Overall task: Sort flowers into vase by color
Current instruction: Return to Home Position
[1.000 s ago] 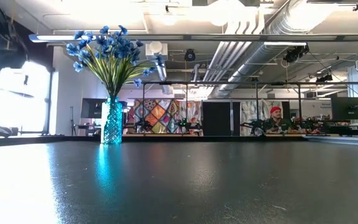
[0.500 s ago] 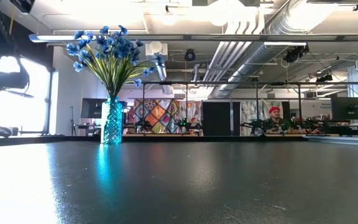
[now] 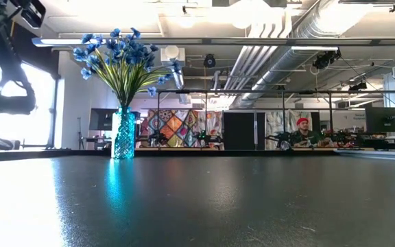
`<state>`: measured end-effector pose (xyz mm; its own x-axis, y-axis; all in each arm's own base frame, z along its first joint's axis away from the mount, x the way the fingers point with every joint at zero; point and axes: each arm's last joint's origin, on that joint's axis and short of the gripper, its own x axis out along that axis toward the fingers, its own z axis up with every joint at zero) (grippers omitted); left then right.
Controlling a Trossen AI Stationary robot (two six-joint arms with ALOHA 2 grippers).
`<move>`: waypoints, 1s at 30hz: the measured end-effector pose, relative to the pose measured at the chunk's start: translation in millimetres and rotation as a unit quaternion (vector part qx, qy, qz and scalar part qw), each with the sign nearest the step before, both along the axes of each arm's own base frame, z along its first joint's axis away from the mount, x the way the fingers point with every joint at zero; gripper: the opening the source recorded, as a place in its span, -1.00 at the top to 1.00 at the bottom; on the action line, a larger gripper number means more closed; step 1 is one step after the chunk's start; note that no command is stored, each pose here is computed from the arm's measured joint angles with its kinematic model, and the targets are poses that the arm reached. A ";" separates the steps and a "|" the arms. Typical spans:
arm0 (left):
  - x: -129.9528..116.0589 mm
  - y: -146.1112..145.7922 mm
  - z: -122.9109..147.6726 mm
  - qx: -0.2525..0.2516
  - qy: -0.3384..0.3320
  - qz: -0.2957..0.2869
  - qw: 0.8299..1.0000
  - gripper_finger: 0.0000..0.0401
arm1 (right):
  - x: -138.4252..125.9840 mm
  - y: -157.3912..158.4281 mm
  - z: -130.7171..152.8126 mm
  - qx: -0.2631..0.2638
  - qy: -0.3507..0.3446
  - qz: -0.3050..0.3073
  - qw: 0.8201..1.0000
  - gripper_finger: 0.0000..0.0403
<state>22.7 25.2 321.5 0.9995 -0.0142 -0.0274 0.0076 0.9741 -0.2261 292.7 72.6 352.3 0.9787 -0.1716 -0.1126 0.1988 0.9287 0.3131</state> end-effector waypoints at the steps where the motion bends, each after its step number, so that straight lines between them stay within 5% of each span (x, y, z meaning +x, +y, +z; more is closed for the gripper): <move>1: 0.8 -2.5 -2.4 0.001 0.000 -0.005 1.000 0.89 | -7.5 -7.6 -4.7 -0.004 -0.027 0.012 1.000 1.00; 12: 6.2 -26.9 -19.9 0.002 -0.006 -0.020 1.000 1.00 | -58.8 -59.4 -77.6 -0.005 -0.063 0.037 0.997 1.00; 16: 7.7 -37.5 -23.1 -0.036 -0.012 -0.039 0.999 1.00 | -62.1 -67.2 -77.0 -0.042 -0.101 0.082 0.991 1.00; 30: 21.2 -74.7 -36.6 -0.027 -0.034 -0.042 0.998 1.00 | -66.2 -105.1 -73.5 -0.045 -0.130 0.129 0.982 1.00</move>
<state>43.9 -49.5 284.9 0.9943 -0.0972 0.0437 0.1055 0.9557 -0.2749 226.4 -32.5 278.8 0.9846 0.0889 0.1506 -0.1232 0.9638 0.2365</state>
